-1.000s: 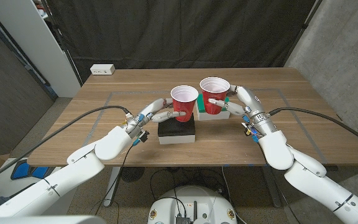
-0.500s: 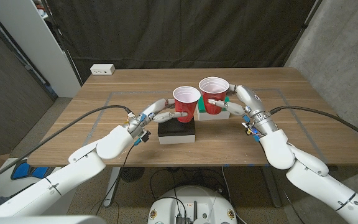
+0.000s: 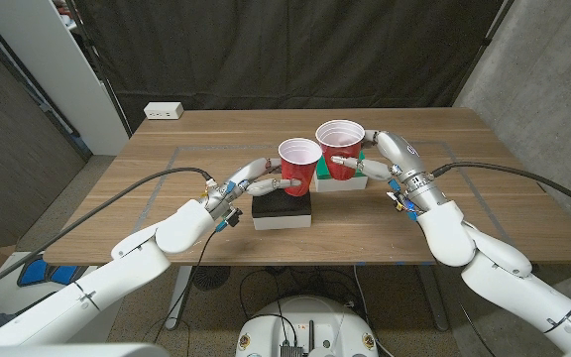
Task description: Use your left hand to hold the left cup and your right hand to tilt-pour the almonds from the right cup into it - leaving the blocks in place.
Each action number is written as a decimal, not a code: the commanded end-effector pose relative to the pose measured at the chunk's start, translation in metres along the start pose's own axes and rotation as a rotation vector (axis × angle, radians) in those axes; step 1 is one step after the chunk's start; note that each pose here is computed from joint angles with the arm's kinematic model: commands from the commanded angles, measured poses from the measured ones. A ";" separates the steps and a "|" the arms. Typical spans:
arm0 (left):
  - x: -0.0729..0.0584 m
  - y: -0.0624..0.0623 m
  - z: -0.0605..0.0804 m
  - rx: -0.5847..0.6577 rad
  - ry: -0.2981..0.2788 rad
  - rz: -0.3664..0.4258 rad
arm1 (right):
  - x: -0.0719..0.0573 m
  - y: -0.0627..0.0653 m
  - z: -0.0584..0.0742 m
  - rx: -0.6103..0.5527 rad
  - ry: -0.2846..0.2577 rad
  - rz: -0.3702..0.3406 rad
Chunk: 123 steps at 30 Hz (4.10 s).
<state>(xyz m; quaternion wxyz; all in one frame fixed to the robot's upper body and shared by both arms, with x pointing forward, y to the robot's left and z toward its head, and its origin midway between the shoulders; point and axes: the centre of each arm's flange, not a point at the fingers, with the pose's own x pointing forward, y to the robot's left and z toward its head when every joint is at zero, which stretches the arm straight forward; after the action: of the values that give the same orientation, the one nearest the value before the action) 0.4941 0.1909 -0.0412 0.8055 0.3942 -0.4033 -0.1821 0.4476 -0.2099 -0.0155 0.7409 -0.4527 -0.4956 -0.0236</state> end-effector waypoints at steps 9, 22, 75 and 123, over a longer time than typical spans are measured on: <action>0.006 -0.001 0.007 0.013 -0.017 -0.022 | 0.005 -0.013 0.009 -0.100 -0.032 0.029; 0.006 -0.001 0.007 0.015 -0.014 -0.027 | 0.008 -0.023 0.015 -0.257 -0.045 0.013; 0.004 0.013 0.031 0.121 0.004 0.005 | 0.022 -0.032 0.051 -0.861 -0.245 -0.079; -0.006 -0.001 0.017 0.027 -0.051 0.109 | 0.038 -0.042 0.066 -1.275 -0.518 -0.346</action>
<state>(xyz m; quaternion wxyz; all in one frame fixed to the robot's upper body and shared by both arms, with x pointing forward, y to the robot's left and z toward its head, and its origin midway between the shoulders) 0.4767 0.1823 -0.0354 0.7935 0.3895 -0.4448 -0.1443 0.3988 -0.1739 0.0462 0.2291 -0.7054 -0.6032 -0.2935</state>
